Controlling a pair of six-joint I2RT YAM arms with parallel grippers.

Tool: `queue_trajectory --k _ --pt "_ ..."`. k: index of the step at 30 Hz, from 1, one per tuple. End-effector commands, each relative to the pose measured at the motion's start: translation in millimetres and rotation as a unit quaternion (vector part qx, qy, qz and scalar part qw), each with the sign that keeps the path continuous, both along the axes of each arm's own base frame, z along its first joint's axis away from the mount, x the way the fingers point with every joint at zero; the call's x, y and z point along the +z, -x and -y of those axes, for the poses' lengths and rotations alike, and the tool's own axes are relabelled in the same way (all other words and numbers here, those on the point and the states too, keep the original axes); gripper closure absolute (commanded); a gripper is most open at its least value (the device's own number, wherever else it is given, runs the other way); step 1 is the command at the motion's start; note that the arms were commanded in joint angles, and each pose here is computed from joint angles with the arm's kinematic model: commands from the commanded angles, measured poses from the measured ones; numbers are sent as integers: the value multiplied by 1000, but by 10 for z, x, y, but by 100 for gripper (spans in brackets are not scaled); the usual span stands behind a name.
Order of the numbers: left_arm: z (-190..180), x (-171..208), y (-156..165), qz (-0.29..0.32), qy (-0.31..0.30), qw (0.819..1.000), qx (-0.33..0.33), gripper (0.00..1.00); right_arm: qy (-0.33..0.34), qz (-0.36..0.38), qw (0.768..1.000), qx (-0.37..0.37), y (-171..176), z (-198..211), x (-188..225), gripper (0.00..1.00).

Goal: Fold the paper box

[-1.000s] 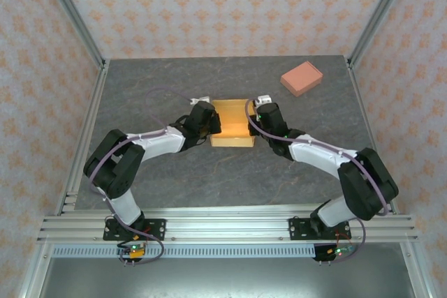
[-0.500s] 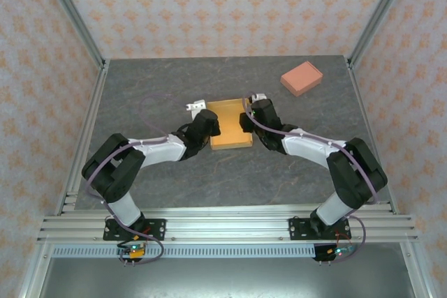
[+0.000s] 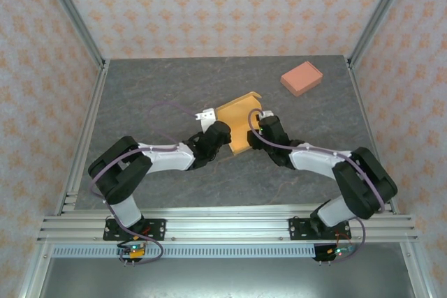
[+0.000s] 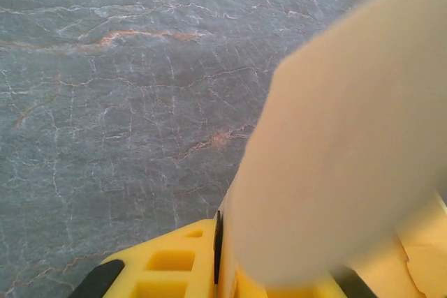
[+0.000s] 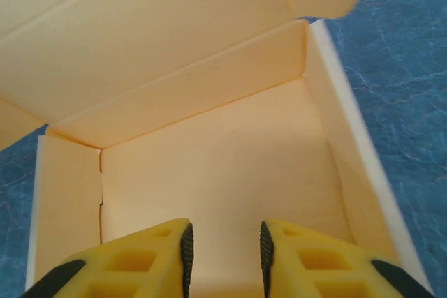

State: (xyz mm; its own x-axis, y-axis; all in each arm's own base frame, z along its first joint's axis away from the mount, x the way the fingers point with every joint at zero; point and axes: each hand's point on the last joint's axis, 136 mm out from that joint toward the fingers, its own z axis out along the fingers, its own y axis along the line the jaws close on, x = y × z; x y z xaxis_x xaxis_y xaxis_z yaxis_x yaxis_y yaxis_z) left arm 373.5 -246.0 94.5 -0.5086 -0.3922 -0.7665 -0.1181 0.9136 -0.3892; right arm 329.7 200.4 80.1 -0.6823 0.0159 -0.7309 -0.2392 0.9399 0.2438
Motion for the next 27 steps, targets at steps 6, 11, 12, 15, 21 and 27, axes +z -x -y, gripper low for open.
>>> queue_trajectory --k 6,11,12,15,21,27 --pt "-234 351 -79 34 -64 996 44 70 -105 54 992 -38 85 221 777 47" --pt "-34 750 -29 57 -35 997 -27 26 -155 29 987 -21 21 287 965 39" --pt "-37 834 -4 60 -37 997 -37 22 -153 27 988 -10 -15 273 986 39" --pt "-188 1029 97 63 -52 995 -48 6 -103 30 993 40 -168 226 949 41" --pt "-790 914 215 26 -59 997 -49 0 -87 14 995 40 -559 408 906 41" --pt "-1245 416 261 -82 -92 992 -22 1 -243 -137 946 -163 -1040 978 806 39"
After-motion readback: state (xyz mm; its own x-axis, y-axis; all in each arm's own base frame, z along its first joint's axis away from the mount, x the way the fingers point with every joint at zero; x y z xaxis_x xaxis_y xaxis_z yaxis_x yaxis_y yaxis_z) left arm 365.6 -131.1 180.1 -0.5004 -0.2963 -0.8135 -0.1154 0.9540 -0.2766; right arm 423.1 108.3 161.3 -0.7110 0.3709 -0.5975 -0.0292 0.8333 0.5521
